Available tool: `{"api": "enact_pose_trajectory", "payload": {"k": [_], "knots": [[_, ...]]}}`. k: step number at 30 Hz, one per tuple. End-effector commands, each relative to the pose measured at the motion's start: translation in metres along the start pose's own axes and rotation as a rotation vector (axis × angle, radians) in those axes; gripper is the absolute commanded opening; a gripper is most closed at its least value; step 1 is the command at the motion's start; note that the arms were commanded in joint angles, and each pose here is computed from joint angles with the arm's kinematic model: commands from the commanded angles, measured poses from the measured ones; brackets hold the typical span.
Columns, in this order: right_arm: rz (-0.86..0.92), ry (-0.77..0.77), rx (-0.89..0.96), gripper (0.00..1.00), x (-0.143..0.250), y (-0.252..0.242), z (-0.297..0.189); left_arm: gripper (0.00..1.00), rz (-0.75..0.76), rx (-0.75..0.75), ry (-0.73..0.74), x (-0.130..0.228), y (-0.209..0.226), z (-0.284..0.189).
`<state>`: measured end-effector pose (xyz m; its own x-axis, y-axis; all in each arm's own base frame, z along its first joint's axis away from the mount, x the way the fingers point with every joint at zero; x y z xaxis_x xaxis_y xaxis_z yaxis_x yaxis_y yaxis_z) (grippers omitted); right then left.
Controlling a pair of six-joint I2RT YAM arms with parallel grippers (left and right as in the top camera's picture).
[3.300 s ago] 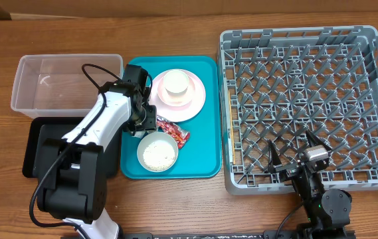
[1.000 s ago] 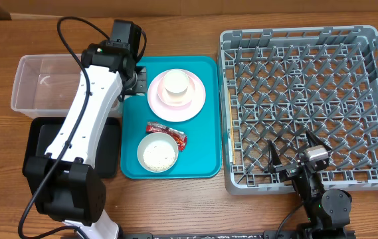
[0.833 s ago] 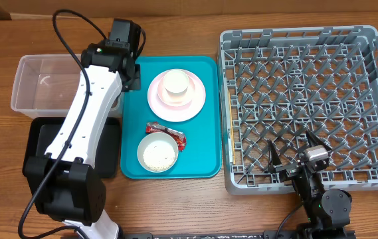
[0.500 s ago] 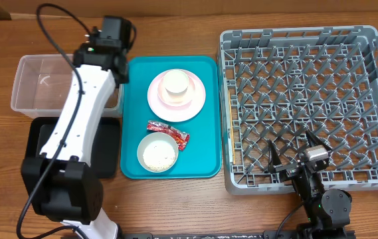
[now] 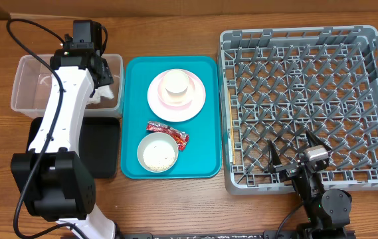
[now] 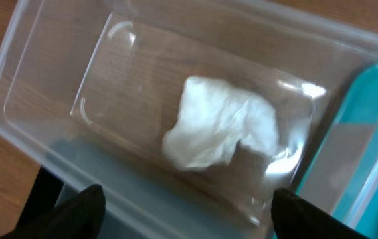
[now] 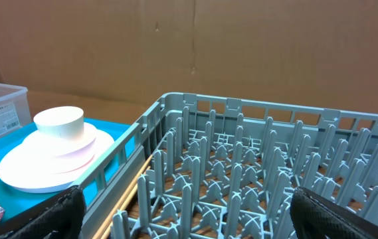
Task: Sort waste into correct bins and load items into the dishwasher
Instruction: 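Carry the tissue left and release it into the clear bin, then move the left gripper to the red wrapper beside the rice bowl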
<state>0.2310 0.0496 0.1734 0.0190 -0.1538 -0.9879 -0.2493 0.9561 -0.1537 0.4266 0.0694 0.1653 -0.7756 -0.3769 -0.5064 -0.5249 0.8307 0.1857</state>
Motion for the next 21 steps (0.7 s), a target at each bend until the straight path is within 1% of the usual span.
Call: {"api": "enact_pose_trajectory", "payload": {"k": [1,3,5,6,7,8,10,11,13,14,18,21], "knots": [[-0.002,-0.007,-0.001,1.00,0.001,0.000,0.000,0.82,0.016,0.049,-0.024,-0.009,-0.011,-0.027],[-0.002,-0.007,-0.001,1.00,0.001,0.000,0.000,0.82,0.036,0.091,-0.021,-0.006,-0.020,-0.043],[-0.001,-0.007,-0.001,1.00,0.001,0.000,0.000,0.81,0.059,0.166,0.004,0.001,-0.035,-0.057],[-0.001,-0.007,-0.001,1.00,0.001,0.000,0.000,0.76,0.078,0.229,0.037,0.010,-0.046,-0.065],[-0.001,-0.007,-0.001,1.00,0.001,0.000,0.000,0.62,0.095,0.293,0.080,0.021,-0.056,-0.073],[-0.001,-0.007,-0.001,1.00,0.001,0.000,0.000,0.27,0.130,0.437,0.200,0.049,-0.079,-0.090],[-0.001,-0.007,-0.001,1.00,0.001,0.000,0.000,0.13,0.165,0.581,0.352,0.082,-0.100,-0.109],[-0.001,-0.007,-0.001,1.00,0.001,0.000,0.000,0.06,0.186,0.627,0.408,0.096,-0.108,-0.116],[-0.001,-0.007,-0.001,1.00,0.001,0.000,0.000,0.04,0.227,0.652,0.475,0.120,-0.117,-0.122],[-0.002,-0.007,-0.001,1.00,0.001,0.000,0.000,0.04,0.247,0.647,0.486,0.127,-0.119,-0.123],[-0.001,-0.007,-0.001,1.00,0.001,0.000,0.000,0.04,0.341,0.573,0.491,0.157,-0.126,-0.116],[-0.001,-0.007,-0.001,1.00,0.001,0.000,0.000,0.06,0.367,0.527,0.528,0.182,-0.129,-0.113]]}}
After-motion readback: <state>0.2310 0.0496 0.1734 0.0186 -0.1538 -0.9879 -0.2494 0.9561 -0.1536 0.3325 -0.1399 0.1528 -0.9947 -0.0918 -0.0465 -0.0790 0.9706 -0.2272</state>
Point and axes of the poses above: each gripper's point midway between its finger pads, its own z axis out along the fingers, its own y axis along the line the jaws close on, x = y × z, the point moved 1 cm from there along -z, back along the fingers, and after that the axes turned 7 degrees about -z, right-handed, at the moved point
